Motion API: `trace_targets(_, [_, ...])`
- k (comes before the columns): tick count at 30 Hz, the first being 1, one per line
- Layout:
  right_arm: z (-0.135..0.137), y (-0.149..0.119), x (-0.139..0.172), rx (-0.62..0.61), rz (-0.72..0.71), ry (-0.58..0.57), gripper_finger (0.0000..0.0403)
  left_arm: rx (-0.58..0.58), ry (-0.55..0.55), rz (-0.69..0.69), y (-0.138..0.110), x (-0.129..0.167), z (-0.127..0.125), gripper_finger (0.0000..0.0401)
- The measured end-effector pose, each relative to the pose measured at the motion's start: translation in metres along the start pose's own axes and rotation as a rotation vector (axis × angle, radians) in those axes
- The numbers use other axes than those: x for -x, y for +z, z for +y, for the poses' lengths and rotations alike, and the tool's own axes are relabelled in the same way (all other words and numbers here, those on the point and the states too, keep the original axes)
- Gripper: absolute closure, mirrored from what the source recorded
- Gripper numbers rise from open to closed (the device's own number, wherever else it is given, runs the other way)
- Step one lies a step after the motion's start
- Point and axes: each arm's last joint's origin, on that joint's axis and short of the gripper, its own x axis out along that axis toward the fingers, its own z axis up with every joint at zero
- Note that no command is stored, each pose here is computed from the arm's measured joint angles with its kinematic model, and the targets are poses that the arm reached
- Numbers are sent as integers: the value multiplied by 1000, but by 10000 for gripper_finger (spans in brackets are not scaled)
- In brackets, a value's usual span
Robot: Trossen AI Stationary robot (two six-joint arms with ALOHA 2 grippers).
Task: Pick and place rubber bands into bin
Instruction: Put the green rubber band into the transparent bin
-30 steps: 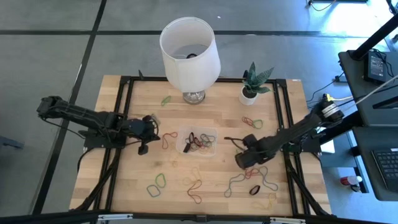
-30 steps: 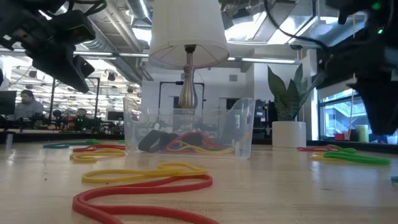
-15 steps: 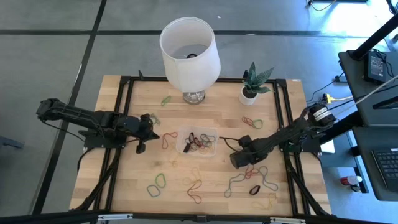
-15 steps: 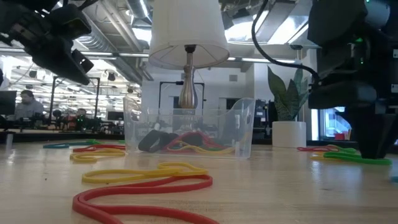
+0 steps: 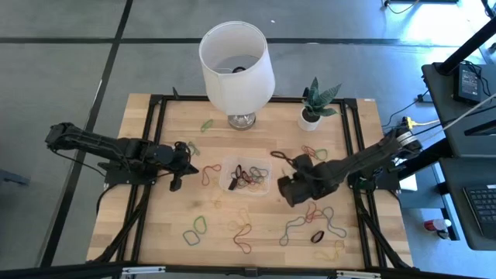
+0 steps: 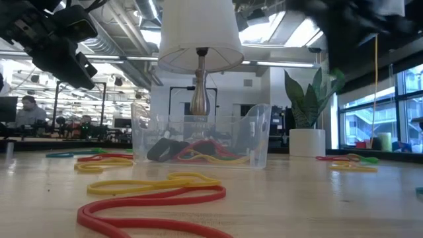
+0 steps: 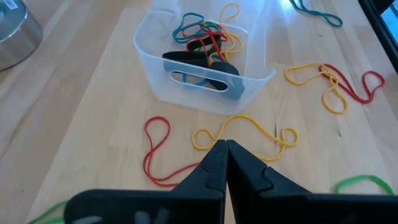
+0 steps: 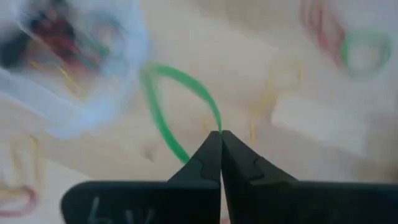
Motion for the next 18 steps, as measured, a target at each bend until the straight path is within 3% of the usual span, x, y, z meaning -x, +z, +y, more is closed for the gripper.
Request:
trace_targets(3, [17, 18, 17, 15, -112, 81, 401, 0, 0, 0, 0, 0, 0, 399])
trace_targets(7, [44, 39, 13, 90, -167, 108, 402, 0, 0, -5, 0, 0, 0, 399])
trace_targets(11, [70, 55, -8, 170, -179, 137, 402, -6, -3, -19, 2, 0, 0, 399])
trace_targets(18, [94, 63, -61, 272, -42, 139, 396, 2, -4, -22, 2, 0, -1, 398])
